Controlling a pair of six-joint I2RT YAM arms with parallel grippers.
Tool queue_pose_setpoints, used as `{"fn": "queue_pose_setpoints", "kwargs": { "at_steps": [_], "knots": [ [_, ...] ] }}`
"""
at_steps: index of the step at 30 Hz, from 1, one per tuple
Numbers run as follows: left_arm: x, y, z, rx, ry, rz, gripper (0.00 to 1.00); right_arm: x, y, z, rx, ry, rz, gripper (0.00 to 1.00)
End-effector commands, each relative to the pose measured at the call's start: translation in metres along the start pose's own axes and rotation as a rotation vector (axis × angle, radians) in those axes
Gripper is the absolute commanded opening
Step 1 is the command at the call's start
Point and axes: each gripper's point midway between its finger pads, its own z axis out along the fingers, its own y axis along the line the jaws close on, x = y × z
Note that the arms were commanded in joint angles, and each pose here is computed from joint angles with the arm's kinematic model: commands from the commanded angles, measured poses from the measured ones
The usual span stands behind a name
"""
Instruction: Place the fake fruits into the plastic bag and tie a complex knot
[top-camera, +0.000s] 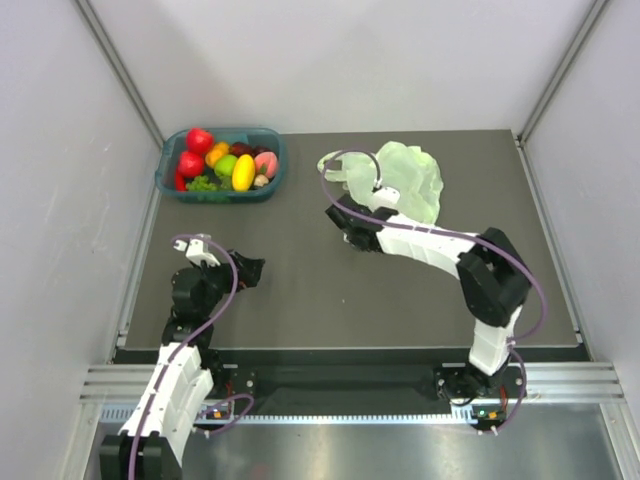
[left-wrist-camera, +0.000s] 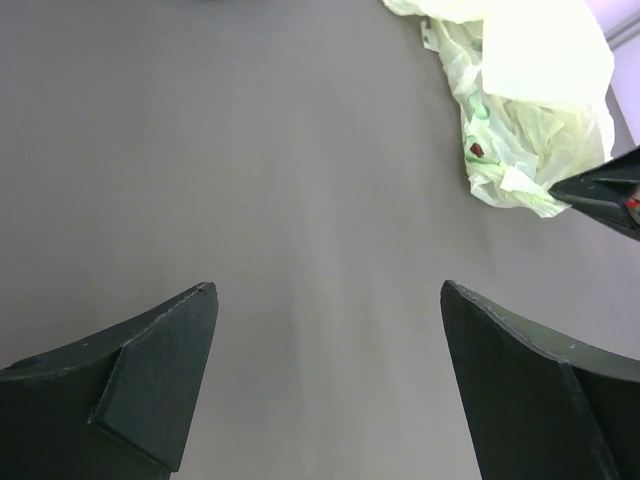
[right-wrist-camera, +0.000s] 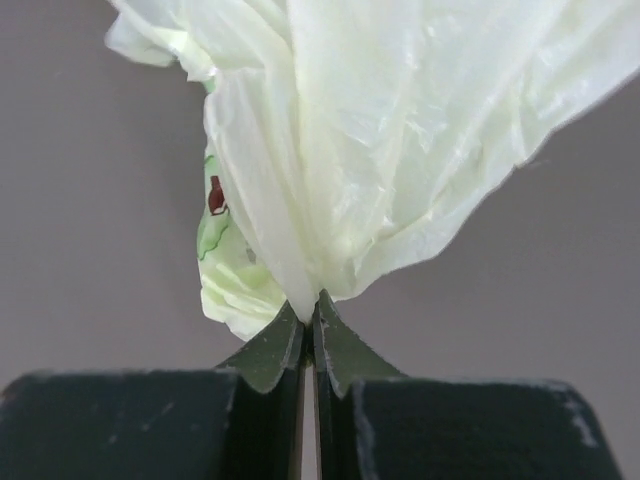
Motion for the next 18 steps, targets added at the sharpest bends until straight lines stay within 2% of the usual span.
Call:
{"fn": "queue_pose_setpoints", "kwargs": {
  "at_steps": [1,3,6,11,15,17,18],
  "knots": [
    [-0.016,-0.023,0.004,0.104,-0.04,0.029,0.97,-0.031,0.02,-0.031,-0.238,-0.031,-0.141,0.0],
    [-0.017,-0.028,0.008,0.111,-0.042,0.038,0.99,-0.028,0.026,-0.045,-0.367,-0.012,-0.163,0.0],
    [-0.016,-0.035,0.018,0.107,-0.015,0.046,0.99,-0.033,0.02,-0.062,-0.461,-0.022,-0.213,0.01],
    [-0.017,-0.051,0.041,0.097,0.038,0.074,0.99,-0.038,0.001,-0.083,-0.506,-0.03,-0.303,0.01],
    [-0.037,-0.079,0.063,0.145,0.027,0.123,0.99,-0.043,-0.02,-0.1,-0.531,-0.048,-0.336,0.0],
    [-0.032,-0.079,0.077,0.147,0.073,0.155,0.99,-0.046,-0.029,-0.106,-0.537,-0.054,-0.354,0.0],
    [-0.044,-0.087,0.084,0.16,0.072,0.167,0.99,-0.05,-0.034,-0.114,-0.557,-0.067,-0.356,0.0]
  ]
}}
